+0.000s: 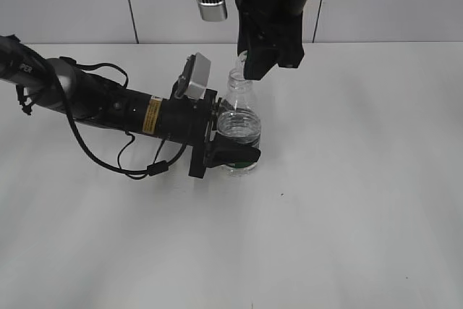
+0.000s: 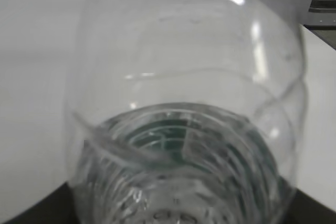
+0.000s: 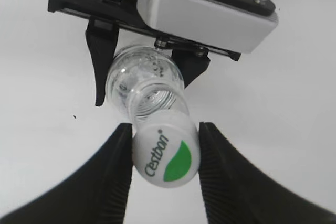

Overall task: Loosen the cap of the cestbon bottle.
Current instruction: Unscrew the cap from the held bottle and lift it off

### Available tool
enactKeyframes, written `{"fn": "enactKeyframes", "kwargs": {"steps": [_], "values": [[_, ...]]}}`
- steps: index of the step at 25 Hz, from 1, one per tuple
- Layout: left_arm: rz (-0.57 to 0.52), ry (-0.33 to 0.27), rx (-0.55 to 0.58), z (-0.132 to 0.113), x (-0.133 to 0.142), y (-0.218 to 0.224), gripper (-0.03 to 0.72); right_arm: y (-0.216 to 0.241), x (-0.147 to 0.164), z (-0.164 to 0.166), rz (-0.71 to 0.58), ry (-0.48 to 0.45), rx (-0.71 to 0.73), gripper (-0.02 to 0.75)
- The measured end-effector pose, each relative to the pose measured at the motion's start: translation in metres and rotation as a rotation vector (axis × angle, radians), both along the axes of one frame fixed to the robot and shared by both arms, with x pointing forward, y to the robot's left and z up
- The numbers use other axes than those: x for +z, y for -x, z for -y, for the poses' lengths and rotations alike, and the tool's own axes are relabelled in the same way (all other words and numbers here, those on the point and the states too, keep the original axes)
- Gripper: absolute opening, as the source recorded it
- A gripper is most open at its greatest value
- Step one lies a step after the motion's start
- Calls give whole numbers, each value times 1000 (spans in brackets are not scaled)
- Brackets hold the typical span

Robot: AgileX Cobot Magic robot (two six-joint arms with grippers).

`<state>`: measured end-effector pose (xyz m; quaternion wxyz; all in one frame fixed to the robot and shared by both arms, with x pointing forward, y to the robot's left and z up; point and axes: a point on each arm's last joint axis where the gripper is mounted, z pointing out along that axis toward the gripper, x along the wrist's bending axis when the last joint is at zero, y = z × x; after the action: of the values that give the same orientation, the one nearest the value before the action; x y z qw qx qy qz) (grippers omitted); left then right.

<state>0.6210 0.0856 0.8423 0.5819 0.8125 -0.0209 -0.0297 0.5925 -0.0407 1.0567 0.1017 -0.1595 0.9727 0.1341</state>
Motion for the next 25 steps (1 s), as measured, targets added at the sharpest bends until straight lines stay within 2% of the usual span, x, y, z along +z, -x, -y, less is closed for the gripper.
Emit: {"fn": "enactKeyframes", "kwargs": {"steps": [6, 16, 19, 22, 25], "values": [[1, 0, -1, 0, 0, 0, 401, -1, 1, 2, 3, 11, -33, 293], [1, 0, -2, 0, 0, 0, 401, -1, 15, 13, -5, -16, -241, 293], [1, 0, -2, 0, 0, 0, 401, -12, 15, 28, -37, -39, -392, 293], [1, 0, -2, 0, 0, 0, 401, -30, 15, 59, -81, -78, -622, 293], [1, 0, -2, 0, 0, 0, 401, -50, 14, 96, -134, -171, -877, 293]]}}
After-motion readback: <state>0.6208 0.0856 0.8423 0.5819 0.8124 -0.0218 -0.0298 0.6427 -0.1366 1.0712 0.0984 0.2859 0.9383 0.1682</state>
